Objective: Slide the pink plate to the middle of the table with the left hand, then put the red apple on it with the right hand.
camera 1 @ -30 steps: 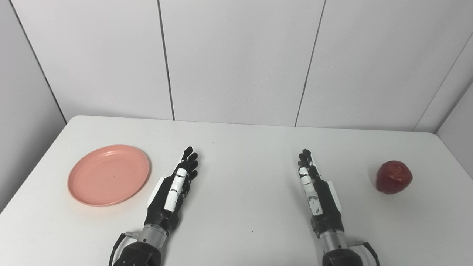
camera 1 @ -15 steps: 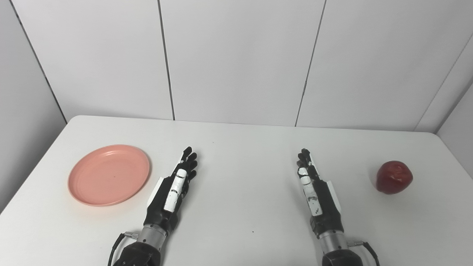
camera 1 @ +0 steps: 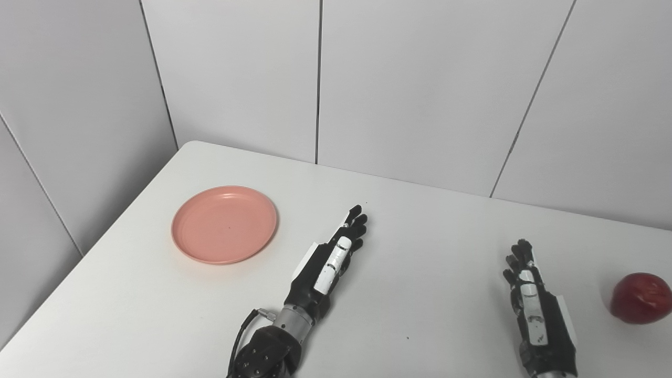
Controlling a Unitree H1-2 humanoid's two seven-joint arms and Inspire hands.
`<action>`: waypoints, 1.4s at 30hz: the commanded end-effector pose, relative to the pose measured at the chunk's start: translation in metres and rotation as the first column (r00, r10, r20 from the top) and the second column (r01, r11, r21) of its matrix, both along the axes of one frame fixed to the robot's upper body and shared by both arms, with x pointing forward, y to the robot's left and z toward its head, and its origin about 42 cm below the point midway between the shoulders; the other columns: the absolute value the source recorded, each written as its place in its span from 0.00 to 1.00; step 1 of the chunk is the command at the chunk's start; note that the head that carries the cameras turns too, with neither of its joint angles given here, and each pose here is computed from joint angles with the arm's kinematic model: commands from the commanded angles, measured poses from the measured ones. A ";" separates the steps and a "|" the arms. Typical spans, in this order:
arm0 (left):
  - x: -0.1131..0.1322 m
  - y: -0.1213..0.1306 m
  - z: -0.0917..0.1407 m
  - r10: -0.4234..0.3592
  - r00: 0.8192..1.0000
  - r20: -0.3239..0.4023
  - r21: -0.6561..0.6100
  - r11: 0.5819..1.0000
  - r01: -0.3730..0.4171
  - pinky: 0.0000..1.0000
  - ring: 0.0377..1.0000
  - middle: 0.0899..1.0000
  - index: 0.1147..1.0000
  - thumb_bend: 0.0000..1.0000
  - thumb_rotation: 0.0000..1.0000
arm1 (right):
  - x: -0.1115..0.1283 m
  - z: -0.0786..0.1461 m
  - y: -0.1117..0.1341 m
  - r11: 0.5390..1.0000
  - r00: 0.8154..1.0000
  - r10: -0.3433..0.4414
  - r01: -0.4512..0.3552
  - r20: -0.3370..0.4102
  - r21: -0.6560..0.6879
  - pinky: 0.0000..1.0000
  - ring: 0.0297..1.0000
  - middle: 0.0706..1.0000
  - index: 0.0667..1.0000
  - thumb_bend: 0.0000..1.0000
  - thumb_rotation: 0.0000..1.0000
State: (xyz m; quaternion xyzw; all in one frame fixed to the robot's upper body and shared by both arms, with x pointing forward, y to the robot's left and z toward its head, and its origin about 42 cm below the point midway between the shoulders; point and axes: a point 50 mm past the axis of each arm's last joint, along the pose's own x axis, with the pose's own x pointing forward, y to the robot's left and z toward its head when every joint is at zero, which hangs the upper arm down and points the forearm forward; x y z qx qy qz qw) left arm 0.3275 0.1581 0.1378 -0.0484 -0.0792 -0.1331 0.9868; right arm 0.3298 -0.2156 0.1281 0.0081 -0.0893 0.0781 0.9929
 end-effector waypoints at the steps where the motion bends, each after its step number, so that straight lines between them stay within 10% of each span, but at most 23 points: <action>1: 0.009 0.002 0.022 0.009 0.993 0.114 0.010 1.000 -0.010 1.00 1.00 1.00 1.00 0.55 1.00 | 0.004 0.014 -0.002 1.000 0.995 0.010 -0.010 0.095 0.005 1.00 1.00 1.00 1.00 0.61 0.97; 17: 0.016 0.087 0.103 0.031 0.975 0.219 0.218 0.973 -0.080 1.00 1.00 1.00 1.00 0.56 1.00 | 0.003 0.015 -0.002 1.000 0.996 0.018 -0.018 0.092 0.004 1.00 1.00 1.00 1.00 0.62 0.97; 42: 0.041 0.206 0.115 0.240 0.933 0.268 0.237 0.922 -0.305 1.00 1.00 1.00 1.00 0.63 1.00 | -0.005 0.022 0.000 1.000 0.995 0.017 -0.018 0.099 0.006 1.00 1.00 1.00 1.00 0.63 0.96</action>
